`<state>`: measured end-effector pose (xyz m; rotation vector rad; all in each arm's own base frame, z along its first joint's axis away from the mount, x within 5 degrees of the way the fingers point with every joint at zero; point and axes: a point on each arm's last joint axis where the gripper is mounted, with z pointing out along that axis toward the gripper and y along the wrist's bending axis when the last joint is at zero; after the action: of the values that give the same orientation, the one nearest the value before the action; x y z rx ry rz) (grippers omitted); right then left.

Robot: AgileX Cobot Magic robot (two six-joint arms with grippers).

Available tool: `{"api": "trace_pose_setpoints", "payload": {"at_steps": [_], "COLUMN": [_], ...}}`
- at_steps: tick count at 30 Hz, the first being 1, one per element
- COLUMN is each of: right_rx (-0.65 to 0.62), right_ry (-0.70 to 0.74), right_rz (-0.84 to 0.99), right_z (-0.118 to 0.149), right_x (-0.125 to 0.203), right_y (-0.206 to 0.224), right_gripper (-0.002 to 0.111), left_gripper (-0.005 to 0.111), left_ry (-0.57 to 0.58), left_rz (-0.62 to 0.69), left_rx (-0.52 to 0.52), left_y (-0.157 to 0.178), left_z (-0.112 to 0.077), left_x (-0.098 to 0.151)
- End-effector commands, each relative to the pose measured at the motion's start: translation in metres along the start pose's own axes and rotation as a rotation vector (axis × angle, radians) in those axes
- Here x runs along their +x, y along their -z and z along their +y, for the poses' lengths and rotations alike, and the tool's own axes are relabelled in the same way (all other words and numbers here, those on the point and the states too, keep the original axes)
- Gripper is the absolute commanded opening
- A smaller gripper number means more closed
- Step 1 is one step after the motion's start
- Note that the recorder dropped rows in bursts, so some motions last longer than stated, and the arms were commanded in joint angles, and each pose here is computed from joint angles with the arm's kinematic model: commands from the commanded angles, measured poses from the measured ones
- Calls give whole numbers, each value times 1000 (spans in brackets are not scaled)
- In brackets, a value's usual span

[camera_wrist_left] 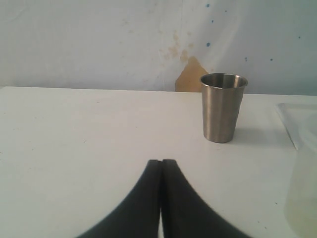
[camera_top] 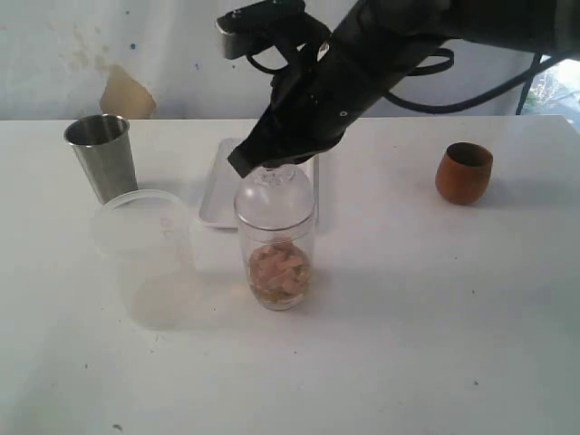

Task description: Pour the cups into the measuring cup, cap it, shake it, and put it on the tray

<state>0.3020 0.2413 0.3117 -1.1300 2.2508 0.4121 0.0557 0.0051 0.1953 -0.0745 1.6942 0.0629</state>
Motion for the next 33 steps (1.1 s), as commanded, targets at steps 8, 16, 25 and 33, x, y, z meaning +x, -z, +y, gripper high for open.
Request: {"api": "trace_pose_setpoints", "payload": {"at_steps": [8,16,25,33], "right_rx": [50,32,107,146], "right_ry": [43,27,98,49], "right_rz": [-86,-10,-196,-157], "right_z": [3,2,4,6], "right_x": [-6,11,-5,5], "right_y": [32,10,50,86], "right_gripper": [0,0,4,79], "left_gripper": [0,0,0,0], "left_ry": [14,14,14,14], "left_rz": [-9,-9,-9,-9], "left_rx": [4,4,4,4], "left_y": [0,0,0,0], "left_z": [0,0,0,0], "left_x": [1,1,1,1]}}
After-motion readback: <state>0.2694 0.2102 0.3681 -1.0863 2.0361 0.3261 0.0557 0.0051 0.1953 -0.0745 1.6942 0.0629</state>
